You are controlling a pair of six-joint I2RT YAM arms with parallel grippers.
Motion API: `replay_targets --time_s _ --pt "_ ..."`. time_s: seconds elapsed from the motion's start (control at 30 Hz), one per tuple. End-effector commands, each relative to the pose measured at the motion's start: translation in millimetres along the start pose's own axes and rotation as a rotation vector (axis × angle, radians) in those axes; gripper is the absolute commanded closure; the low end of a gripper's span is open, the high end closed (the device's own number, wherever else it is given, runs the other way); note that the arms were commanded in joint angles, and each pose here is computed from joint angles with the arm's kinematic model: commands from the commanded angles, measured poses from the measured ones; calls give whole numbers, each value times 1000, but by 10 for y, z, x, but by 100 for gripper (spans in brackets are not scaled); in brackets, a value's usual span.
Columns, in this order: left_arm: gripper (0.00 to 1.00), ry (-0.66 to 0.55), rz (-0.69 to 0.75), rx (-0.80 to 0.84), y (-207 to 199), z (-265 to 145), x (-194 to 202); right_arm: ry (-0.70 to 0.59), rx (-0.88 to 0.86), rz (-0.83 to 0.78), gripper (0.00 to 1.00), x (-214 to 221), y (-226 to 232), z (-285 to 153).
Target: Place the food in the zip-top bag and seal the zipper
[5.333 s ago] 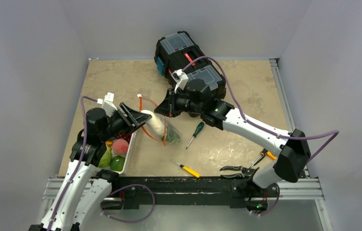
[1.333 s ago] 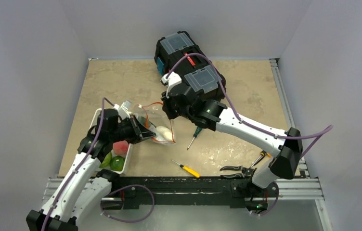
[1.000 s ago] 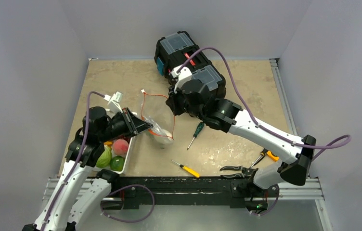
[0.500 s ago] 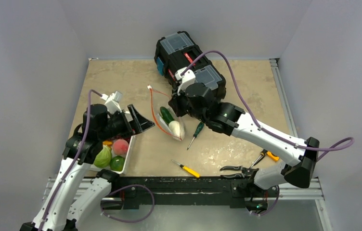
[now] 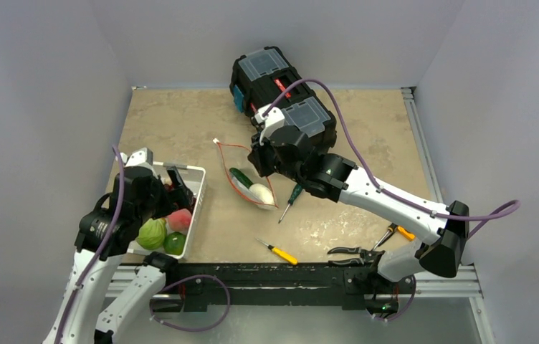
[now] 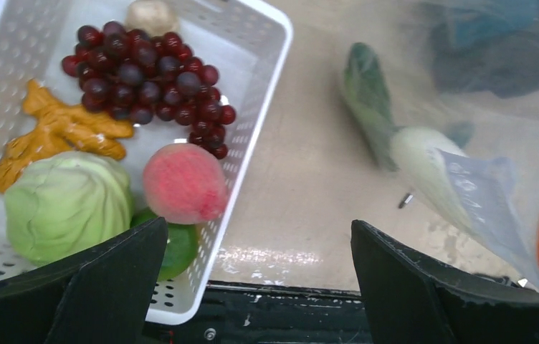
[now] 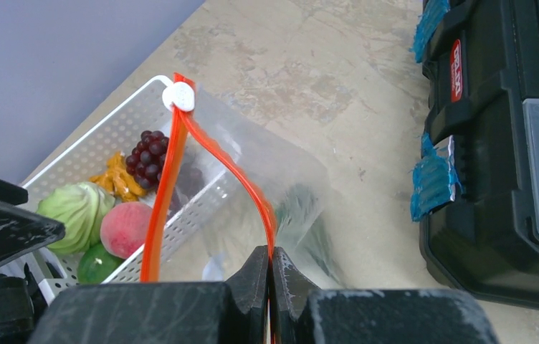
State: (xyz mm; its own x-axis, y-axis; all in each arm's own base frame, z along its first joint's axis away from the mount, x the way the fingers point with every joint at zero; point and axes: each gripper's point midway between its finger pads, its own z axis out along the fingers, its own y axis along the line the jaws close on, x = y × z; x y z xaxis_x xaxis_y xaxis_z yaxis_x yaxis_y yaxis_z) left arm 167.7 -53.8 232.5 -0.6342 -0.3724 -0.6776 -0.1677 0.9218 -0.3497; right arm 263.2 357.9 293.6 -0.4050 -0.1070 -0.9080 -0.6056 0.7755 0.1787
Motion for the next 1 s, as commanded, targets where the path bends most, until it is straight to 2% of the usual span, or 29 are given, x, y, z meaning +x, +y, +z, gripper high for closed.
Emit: replay_targets --time_s 0.0,0.13,0.4,0.7,0.97 --pt "0 9 -89 -213 360 76 96 -76 -36 3 100 -270 93 -44" --pt "0 51 -318 -253 448 236 448 -77 -38 8 100 -256 93 -45" --pt "0 53 -477 -337 639 377 730 -78 -51 14 100 -236 104 -72" --pt "0 26 -477 -386 659 530 632 -78 -45 29 100 -197 73 -121" --pt "10 -13 -518 -415 713 698 634 -78 -42 33 100 -181 64 -123"
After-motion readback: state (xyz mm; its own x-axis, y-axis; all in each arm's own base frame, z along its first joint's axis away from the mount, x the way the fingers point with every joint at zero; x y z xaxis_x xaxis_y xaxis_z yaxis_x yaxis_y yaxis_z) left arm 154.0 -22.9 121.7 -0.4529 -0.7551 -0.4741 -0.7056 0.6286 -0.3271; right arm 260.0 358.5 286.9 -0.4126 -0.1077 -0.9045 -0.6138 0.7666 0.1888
